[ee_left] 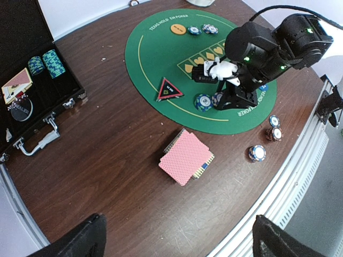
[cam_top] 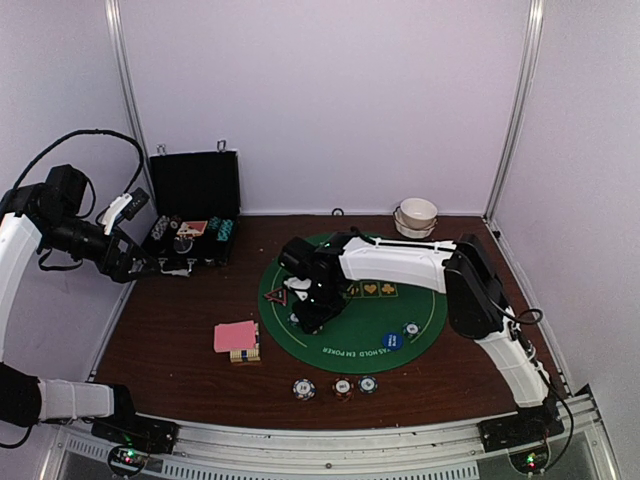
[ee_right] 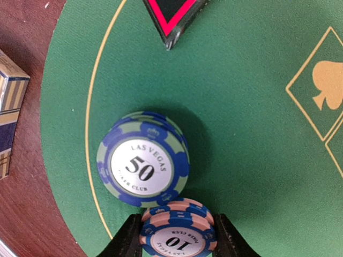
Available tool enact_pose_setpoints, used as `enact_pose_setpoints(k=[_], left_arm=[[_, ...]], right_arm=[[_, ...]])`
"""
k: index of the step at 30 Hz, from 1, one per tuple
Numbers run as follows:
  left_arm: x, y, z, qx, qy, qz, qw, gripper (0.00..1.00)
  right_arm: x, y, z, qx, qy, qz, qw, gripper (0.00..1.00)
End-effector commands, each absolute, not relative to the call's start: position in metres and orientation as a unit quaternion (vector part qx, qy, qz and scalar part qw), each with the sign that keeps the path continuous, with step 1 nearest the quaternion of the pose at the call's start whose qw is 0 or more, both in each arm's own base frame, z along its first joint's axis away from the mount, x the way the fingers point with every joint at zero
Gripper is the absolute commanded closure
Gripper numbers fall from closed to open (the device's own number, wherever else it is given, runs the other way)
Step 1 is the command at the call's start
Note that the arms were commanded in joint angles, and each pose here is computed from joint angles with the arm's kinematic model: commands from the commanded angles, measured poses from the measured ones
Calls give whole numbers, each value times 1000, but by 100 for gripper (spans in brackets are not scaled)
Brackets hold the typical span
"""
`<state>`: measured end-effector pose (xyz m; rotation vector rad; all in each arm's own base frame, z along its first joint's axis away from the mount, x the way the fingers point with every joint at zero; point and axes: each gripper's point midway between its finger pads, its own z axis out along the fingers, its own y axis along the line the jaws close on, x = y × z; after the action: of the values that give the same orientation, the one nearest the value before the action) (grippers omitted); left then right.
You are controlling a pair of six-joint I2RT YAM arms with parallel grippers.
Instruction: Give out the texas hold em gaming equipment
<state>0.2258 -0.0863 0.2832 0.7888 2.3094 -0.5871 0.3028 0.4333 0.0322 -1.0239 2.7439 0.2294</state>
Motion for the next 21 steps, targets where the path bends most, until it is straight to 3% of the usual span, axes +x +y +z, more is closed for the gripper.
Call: enact_pose_setpoints(k=[1, 7, 12, 21], left_arm=[[227, -87, 289, 307, 867, -221, 324, 2], [226, -86, 289, 307, 868, -217, 325, 2], [226, -86, 288, 307, 868, -219, 324, 2], [224, -85, 290, 308, 867, -214, 329, 3]], right_arm=[[308, 444, 31, -337, 930, 91, 116, 66], [307, 444, 26, -337, 931, 90, 110, 51], [308, 440, 31, -340, 930, 80, 112, 32], [296, 437, 92, -360, 916, 75, 160, 30]])
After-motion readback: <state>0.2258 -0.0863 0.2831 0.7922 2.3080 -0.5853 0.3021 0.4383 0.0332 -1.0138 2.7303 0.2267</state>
